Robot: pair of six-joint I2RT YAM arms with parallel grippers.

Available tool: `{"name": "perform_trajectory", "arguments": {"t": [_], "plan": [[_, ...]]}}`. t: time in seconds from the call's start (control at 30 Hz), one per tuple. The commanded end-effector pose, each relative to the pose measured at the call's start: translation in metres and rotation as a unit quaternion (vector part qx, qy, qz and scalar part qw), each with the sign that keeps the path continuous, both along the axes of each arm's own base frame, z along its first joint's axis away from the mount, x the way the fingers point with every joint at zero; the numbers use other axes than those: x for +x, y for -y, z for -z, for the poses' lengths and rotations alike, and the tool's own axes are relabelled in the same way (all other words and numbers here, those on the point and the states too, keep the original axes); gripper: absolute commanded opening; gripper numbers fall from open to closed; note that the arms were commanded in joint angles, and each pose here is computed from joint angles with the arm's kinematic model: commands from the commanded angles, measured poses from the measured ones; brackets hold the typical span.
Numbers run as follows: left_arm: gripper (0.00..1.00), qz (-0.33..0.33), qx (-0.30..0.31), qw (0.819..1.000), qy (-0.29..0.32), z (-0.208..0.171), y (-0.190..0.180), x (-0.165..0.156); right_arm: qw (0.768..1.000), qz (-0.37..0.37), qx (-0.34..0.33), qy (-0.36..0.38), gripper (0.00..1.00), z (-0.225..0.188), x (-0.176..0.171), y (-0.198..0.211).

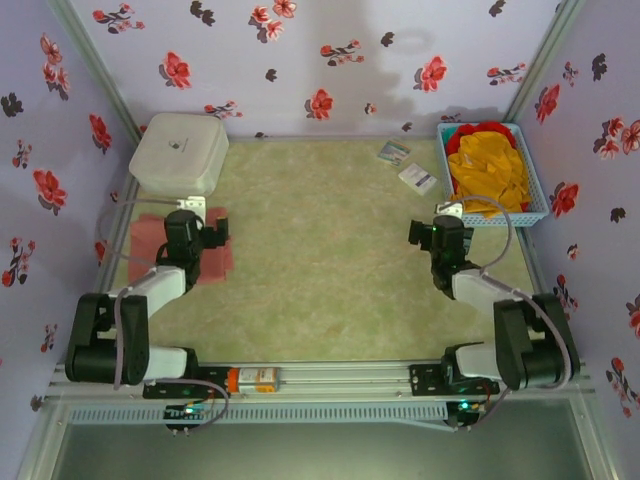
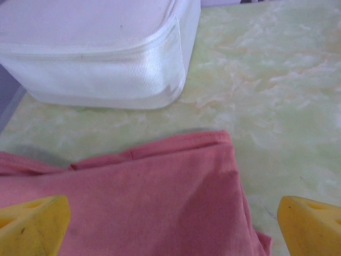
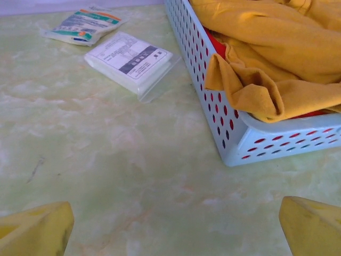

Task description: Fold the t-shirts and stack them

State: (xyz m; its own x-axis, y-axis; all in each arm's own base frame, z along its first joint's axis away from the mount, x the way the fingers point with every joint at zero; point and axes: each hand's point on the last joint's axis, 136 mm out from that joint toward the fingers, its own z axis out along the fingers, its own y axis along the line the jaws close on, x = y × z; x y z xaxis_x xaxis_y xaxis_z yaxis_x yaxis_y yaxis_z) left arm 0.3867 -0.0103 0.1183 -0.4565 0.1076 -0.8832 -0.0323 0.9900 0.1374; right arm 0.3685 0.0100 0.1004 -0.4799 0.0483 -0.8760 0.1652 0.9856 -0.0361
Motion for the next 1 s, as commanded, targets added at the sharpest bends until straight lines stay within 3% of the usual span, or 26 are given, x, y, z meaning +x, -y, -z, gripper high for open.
{"name": "perform_trajectory", "arguments": {"t": [0.0, 0.37, 0.57, 0.7, 0.83, 0.97], "plan": [[1.00, -0.008, 0.036, 0.998, 0.055, -0.033, -0.011, 0.013, 0.999, 0.016, -0.021, 0.039, 1.00, -0.009, 0.013, 0.013], [1.00, -0.007, 0.004, 0.997, 0.073, -0.010, -0.011, 0.004, 0.996, 0.015, 0.003, 0.089, 1.00, 0.005, 0.021, 0.028], [1.00, -0.010, 0.006, 0.997, 0.077, 0.007, -0.012, 0.007, 0.994, 0.062, 0.017, 0.084, 0.99, 0.012, 0.021, 0.047], [1.00, -0.035, -0.003, 0.995, 0.097, 0.016, -0.023, 0.005, 0.994, 0.063, 0.016, 0.084, 0.99, 0.012, 0.021, 0.048], [1.00, -0.088, -0.037, 0.992, 0.076, 0.021, -0.045, 0.006, 0.994, 0.063, 0.017, 0.084, 0.99, 0.012, 0.020, 0.048], [1.00, -0.098, -0.042, 0.991, 0.085, 0.020, -0.051, 0.004, 0.994, 0.063, 0.017, 0.084, 0.99, 0.012, 0.021, 0.048]]}}
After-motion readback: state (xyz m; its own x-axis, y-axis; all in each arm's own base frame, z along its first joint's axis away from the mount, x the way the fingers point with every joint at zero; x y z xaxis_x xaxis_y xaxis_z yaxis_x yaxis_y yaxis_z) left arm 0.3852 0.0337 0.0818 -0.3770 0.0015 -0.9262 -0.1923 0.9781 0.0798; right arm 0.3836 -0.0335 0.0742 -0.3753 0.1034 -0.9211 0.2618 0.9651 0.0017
